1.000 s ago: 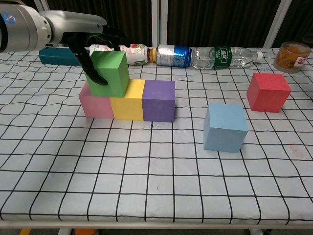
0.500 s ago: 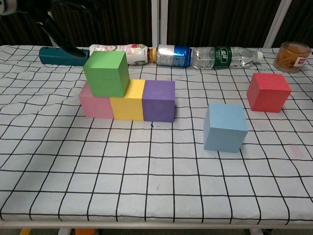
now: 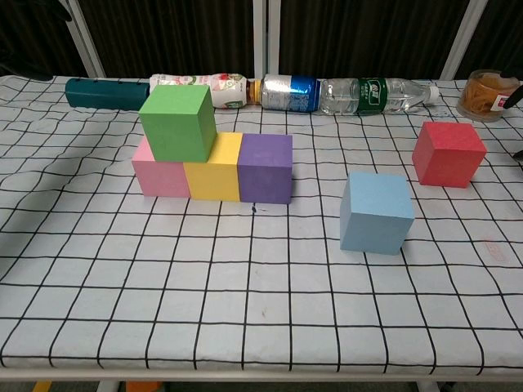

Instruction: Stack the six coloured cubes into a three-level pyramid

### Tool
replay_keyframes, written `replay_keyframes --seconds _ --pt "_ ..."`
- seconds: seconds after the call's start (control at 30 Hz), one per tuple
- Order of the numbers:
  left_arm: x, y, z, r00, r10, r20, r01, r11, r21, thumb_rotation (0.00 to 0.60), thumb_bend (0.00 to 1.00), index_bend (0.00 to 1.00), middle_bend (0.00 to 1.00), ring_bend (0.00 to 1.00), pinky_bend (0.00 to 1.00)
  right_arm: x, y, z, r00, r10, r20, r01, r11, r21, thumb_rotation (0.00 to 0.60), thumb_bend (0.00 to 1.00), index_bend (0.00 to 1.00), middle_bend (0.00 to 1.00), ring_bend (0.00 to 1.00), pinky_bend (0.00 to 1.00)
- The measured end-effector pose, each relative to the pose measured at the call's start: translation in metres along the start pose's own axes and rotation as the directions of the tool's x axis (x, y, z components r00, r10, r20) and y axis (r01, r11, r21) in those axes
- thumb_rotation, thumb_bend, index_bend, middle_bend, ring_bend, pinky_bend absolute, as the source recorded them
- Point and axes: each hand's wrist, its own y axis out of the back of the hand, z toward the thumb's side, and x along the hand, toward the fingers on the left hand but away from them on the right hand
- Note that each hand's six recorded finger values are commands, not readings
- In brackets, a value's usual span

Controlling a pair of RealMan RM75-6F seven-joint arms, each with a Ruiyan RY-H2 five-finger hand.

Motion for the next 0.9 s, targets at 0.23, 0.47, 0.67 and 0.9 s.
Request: replay_keyframes --seconds 0.23,0.47,0.67,0.9 --pt "-0.004 -0.005 -0.010 1.000 -0.012 -0.014 0.012 1.000 0.010 0.600 0.11 0.13 0.15 0.06 0.06 -0.015 -0.008 0.012 0.999 0.002 -0.036 -0.001 1.000 0.013 0.600 0.00 0.03 0.20 0.00 0.00" --pt "-0.010 -0.006 -0.009 1.000 -0.012 -0.002 0.013 1.000 0.010 0.600 0.11 0.13 0.15 0.06 0.06 -0.028 -0.023 0.024 0.997 0.022 -0.072 -0.020 0.999 0.025 0.600 0.06 0.06 0.23 0.00 0.00" --pt "-0.013 -0.005 -0.011 1.000 -0.013 -0.002 0.013 1.000 -0.009 0.600 0.11 0.13 0.15 0.06 0.06 -0.036 -0.034 0.037 0.993 0.026 -0.116 -0.026 1.000 0.002 0.600 0.18 0.21 0.40 0.06 0.00" --pt "-0.020 -0.004 -0.015 1.000 0.005 0.003 -0.005 1.000 -0.018 0.600 0.11 0.13 0.15 0.06 0.06 -0.032 -0.033 0.072 0.976 0.019 -0.218 -0.035 0.997 -0.068 0.600 0.19 0.24 0.44 0.09 0.00"
